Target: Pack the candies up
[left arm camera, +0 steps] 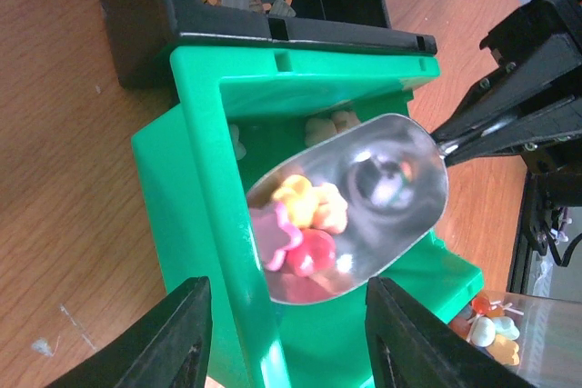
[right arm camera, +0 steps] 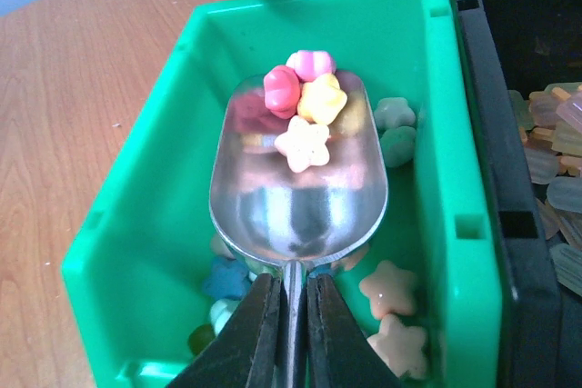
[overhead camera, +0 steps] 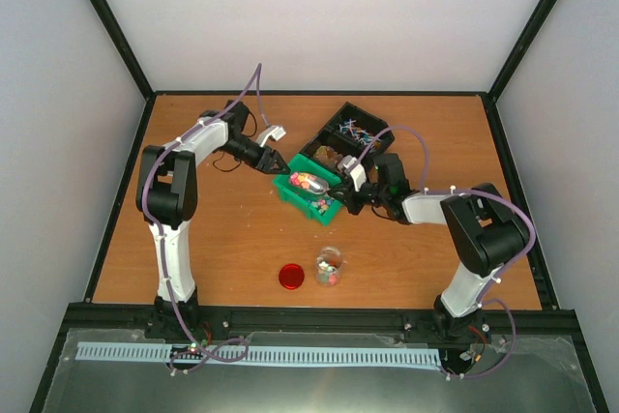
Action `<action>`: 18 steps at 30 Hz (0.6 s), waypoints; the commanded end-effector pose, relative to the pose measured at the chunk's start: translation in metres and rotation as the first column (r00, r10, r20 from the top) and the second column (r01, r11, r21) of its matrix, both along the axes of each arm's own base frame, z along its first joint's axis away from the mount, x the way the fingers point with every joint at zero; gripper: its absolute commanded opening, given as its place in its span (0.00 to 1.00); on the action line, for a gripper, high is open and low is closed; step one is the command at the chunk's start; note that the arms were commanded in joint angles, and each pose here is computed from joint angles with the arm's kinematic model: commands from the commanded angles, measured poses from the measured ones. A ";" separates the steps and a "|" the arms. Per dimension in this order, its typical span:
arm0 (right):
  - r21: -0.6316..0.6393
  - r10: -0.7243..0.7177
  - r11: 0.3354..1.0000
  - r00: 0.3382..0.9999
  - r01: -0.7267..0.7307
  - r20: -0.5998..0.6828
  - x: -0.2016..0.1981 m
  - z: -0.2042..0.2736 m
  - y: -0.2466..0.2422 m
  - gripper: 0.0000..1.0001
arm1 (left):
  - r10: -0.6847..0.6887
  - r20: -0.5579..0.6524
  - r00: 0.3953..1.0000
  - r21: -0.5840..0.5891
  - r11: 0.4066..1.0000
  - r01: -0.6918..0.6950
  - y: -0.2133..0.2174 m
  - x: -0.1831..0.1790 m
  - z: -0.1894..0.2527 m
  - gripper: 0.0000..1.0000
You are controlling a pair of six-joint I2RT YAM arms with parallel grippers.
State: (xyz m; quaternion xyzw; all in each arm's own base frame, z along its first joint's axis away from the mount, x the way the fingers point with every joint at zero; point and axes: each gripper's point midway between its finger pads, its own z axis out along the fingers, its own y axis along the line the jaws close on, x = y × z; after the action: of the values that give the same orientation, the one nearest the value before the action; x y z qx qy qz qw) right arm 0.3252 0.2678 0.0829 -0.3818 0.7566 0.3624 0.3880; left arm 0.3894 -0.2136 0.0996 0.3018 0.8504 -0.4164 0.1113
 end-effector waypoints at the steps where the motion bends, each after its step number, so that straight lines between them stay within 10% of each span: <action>1: 0.043 0.025 0.999 0.996 -0.029 0.087 -0.005 0.021 -0.006 0.03 | 0.000 0.050 0.999 -0.018 1.000 0.001 0.005 0.006 0.025 0.49; 18: 0.159 0.037 0.984 0.971 -0.076 0.235 -0.020 0.104 -0.010 0.03 | 0.040 0.098 0.994 -0.038 0.999 -0.036 0.010 0.009 0.061 0.68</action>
State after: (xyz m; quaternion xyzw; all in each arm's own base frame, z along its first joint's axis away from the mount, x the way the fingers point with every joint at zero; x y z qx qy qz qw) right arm 0.3004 0.2530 0.1533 -0.3946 0.6986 0.3815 0.4590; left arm 0.3903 -0.2049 0.1290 0.2962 0.8511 -0.4158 0.1223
